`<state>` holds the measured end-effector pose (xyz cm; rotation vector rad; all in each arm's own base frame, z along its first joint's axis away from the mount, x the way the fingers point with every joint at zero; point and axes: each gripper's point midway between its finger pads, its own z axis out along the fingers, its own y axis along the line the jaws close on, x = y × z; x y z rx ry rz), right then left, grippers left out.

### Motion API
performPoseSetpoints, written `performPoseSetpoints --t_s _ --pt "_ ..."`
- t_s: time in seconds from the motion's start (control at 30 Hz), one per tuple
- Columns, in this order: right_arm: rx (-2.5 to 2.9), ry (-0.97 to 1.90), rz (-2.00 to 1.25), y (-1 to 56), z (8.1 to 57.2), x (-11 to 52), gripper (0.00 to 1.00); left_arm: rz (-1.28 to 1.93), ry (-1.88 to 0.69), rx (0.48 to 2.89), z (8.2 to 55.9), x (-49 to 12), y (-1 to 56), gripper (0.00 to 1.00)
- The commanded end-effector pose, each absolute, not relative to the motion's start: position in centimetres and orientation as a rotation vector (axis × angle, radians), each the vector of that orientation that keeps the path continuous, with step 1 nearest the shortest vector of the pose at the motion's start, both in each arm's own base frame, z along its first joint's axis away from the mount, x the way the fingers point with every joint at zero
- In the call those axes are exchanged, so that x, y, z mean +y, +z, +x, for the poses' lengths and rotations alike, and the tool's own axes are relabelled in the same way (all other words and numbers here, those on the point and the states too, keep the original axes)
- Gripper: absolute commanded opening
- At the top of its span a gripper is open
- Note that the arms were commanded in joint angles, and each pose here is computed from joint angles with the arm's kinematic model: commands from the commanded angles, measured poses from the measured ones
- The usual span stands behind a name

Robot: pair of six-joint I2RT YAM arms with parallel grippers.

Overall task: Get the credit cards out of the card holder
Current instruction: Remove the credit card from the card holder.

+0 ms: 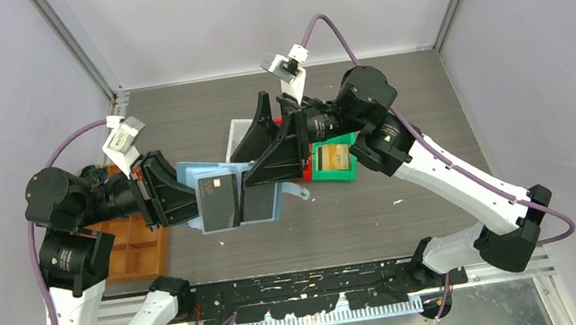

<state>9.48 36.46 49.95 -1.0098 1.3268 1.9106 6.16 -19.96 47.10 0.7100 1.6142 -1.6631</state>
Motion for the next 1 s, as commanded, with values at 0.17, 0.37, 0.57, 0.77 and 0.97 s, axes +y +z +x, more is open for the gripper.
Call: performPoseSetpoints --t_s 0.17,0.37,0.57,0.77,0.97 --pt "1.293 1.916 -1.076 51.1 7.6 34.8 0.68 0.743 -1.642 1.546 5.8 -19.9 48.3 0.00" --pt "1.384 1.933 -1.075 50.2 7.6 34.9 0.49 0.745 -1.635 1.538 5.7 -19.8 48.4 0.00" --pt "1.507 1.907 -1.045 49.4 8.0 35.0 0.01 0.733 -1.596 1.579 7.2 -20.1 45.2 0.41" --pt "1.670 1.703 -1.040 47.3 8.8 33.6 0.01 0.769 -1.610 1.589 7.2 -20.2 43.4 0.57" --pt "1.746 1.612 -1.044 46.4 8.8 32.5 0.01 0.894 -1.642 1.515 5.1 -19.9 43.0 0.56"
